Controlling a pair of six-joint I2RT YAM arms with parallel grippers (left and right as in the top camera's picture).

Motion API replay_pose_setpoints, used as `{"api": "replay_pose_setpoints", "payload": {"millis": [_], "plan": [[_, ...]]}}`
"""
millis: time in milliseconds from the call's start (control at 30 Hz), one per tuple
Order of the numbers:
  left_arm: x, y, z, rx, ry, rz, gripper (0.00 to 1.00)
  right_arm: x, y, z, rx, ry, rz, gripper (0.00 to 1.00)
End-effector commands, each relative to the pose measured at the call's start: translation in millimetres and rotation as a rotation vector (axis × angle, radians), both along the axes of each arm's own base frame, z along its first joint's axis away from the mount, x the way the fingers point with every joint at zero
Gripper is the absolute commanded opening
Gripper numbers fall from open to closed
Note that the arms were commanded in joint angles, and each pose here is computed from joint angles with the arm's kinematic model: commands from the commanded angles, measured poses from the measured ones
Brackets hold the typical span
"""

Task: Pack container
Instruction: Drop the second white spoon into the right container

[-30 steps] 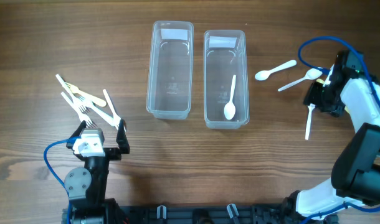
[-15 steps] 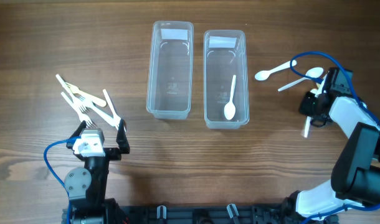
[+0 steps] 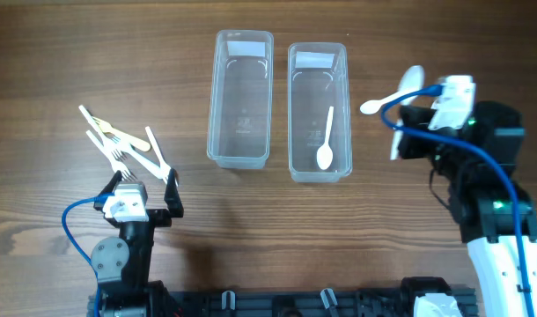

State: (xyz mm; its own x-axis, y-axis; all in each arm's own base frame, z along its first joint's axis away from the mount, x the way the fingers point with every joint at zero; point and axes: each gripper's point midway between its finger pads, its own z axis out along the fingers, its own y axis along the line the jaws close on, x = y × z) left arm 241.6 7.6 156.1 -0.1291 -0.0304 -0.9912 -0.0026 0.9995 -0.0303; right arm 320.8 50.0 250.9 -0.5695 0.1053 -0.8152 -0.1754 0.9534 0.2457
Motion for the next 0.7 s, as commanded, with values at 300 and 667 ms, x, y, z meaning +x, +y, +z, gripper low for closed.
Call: {"api": "replay_pose_setpoints", "payload": {"millis": [300,667], "plan": [[0,-2,-1,0.02,-0.004,-0.011,1.0,46,120,-122,0.108,0.298,0.212,0.55],[0,-2,-1,0.02,-0.004,-0.011,1.0,-9,-124,-34,-0.143,0.224,-0.563,0.83]]}}
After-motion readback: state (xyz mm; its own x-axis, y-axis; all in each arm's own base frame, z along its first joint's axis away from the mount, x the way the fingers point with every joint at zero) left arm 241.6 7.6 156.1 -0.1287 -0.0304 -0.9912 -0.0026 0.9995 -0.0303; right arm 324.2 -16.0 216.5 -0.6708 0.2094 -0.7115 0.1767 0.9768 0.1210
